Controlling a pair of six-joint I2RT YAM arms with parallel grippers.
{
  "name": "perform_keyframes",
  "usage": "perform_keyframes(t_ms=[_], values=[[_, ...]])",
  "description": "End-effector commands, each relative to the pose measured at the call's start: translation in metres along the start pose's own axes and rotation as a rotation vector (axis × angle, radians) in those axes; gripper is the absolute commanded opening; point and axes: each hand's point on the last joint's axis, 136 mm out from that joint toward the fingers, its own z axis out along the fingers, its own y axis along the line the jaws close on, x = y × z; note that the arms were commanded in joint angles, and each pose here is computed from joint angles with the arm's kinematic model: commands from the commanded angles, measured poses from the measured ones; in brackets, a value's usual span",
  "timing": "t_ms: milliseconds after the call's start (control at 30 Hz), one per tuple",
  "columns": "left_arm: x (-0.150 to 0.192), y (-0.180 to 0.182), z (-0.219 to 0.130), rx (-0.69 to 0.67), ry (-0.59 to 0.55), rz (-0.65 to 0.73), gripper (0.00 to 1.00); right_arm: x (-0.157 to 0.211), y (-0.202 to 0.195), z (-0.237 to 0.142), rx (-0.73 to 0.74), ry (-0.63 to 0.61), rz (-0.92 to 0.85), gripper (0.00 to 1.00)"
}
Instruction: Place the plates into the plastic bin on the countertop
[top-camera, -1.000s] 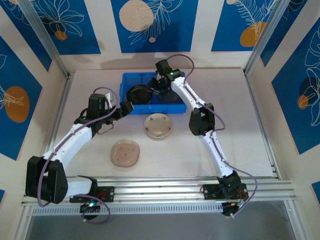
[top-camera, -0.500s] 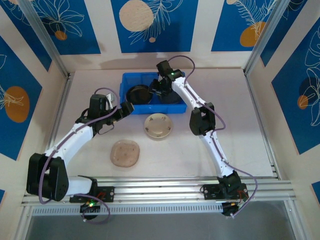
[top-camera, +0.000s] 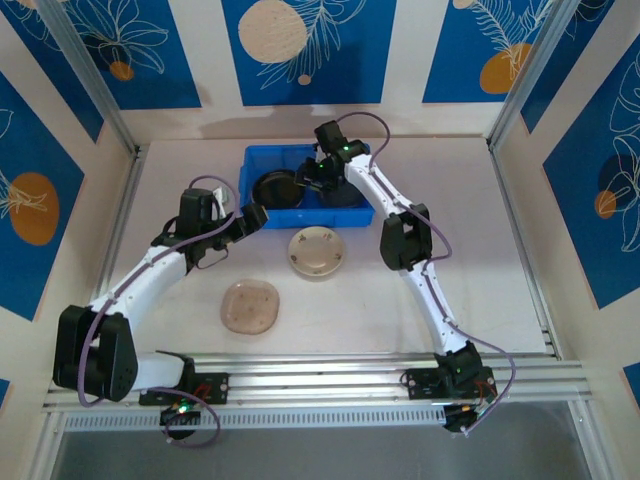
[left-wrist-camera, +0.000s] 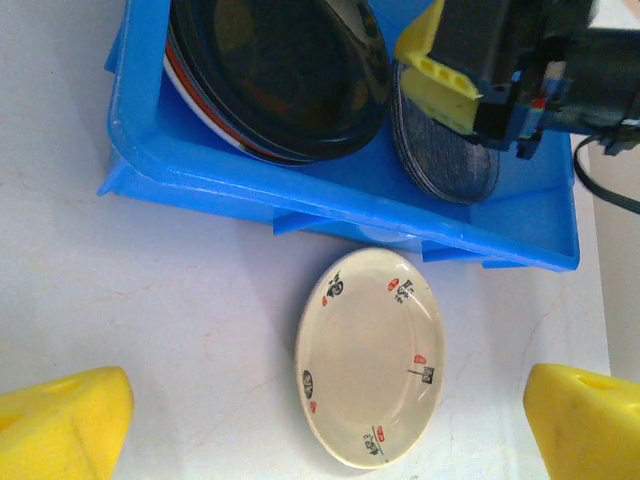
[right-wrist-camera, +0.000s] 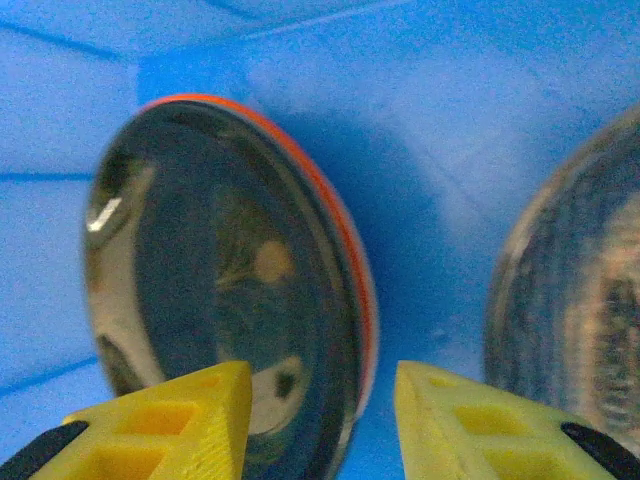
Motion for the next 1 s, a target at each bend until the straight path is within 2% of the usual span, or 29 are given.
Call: perform_keyframes(t_ms=[0,133,233,467,667,800,967], values=[[-0.003,0.0,-0.002,0.015,-0.014,0.019,1.0,-0.026,0.079,-0.081,-0.208,-0.116,-0.118,0.43],[-0.001,0.0,-0.004,0.015,-0.012,0.029,1.0,-0.023,0.104,-0.125,-0.247,-0.154,-0.17,0.43],[0.003,0.003,-0.008,0.001,-0.005,0.037,1.0,-0.001,0.116,-0.151,-0.266,-0.139,-0.223,0.4],[0.016,0.001,-0.038,-0.035,0.031,0.067,0.96,0.097,0.112,-0.181,-0.238,-0.016,-0.295,0.36],[0.044,0.019,-0.067,-0.148,0.12,0.068,0.91,0.178,0.091,-0.182,-0.185,0.103,-0.254,0.36],[0.061,0.044,-0.083,-0.291,0.194,0.082,0.74,0.217,0.067,-0.168,-0.136,0.178,-0.222,0.36],[0.085,0.08,-0.087,-0.467,0.339,0.08,0.56,0.236,0.051,-0.153,-0.133,0.219,-0.186,0.35]])
